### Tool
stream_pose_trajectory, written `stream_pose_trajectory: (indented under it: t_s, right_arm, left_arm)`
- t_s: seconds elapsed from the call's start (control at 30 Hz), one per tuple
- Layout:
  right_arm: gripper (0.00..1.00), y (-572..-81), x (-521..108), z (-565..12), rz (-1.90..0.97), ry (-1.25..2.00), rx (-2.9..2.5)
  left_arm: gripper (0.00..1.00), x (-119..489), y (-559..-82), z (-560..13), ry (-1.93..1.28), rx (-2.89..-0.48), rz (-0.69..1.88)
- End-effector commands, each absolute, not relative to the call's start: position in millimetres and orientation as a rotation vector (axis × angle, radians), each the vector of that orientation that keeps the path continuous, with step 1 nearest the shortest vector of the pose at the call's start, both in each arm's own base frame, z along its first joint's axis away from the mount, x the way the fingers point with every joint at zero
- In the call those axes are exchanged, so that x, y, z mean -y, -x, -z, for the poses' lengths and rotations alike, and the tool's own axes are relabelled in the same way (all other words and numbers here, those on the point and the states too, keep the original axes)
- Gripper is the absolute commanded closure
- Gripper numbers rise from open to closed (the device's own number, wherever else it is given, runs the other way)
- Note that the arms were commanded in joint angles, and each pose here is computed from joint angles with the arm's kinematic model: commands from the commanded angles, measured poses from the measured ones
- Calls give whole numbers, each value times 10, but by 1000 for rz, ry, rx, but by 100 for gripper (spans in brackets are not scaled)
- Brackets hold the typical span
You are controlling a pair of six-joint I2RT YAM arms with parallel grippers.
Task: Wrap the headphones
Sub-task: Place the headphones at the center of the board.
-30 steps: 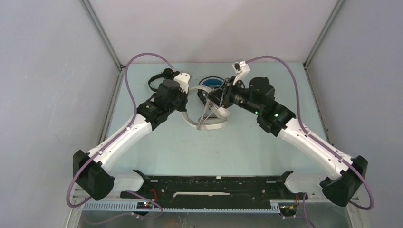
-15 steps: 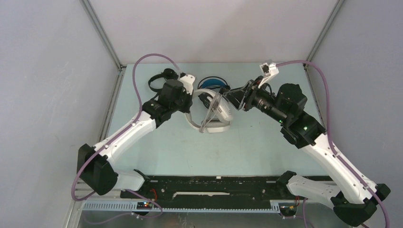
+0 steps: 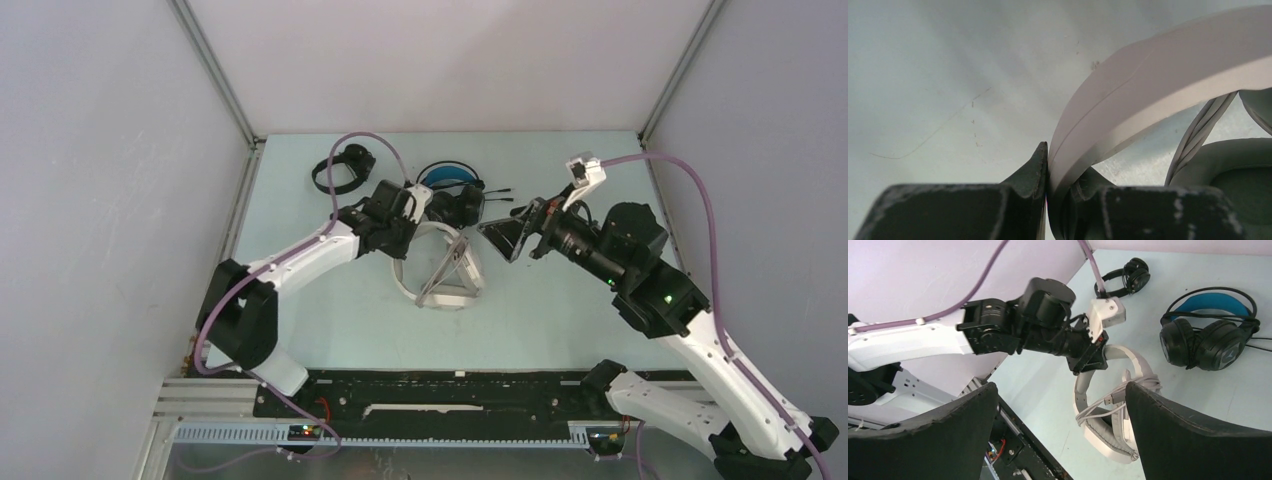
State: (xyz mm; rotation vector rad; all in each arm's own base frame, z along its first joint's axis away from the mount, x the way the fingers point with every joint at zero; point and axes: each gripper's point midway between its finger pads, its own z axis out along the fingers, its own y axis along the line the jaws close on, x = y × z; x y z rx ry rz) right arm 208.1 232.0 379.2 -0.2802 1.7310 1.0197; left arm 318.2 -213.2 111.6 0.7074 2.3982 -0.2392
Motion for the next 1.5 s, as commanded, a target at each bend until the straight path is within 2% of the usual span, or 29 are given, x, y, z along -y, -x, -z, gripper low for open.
stream_pose_trajectory:
  t_s: [0.0, 0.47, 0.63, 1.17, 1.47]
  right_arm:
    - [0, -2049, -2195, -3846, -983, 253, -1699]
    - [1, -2166, -2262, -3098, -931, 233, -1858]
    - [1, -2240, -2296, -2812, -905, 220, -1920]
    - [1, -2249, -2292, -2803, -911, 211, -1915]
    - [1, -2237, -2267, -2846, -915, 204, -1901]
  left_arm:
    - [97, 2371, -3303, -1264, -731, -2349, 341]
    - [89, 2391, -3407, -873, -798, -2467, 267]
    - [78, 2353, -3435, -844, -816, -2472, 229]
    - [70, 2330, -3472, -783, -840, -2488, 194]
    - [56, 2300, -3426, -867, -836, -2482, 197]
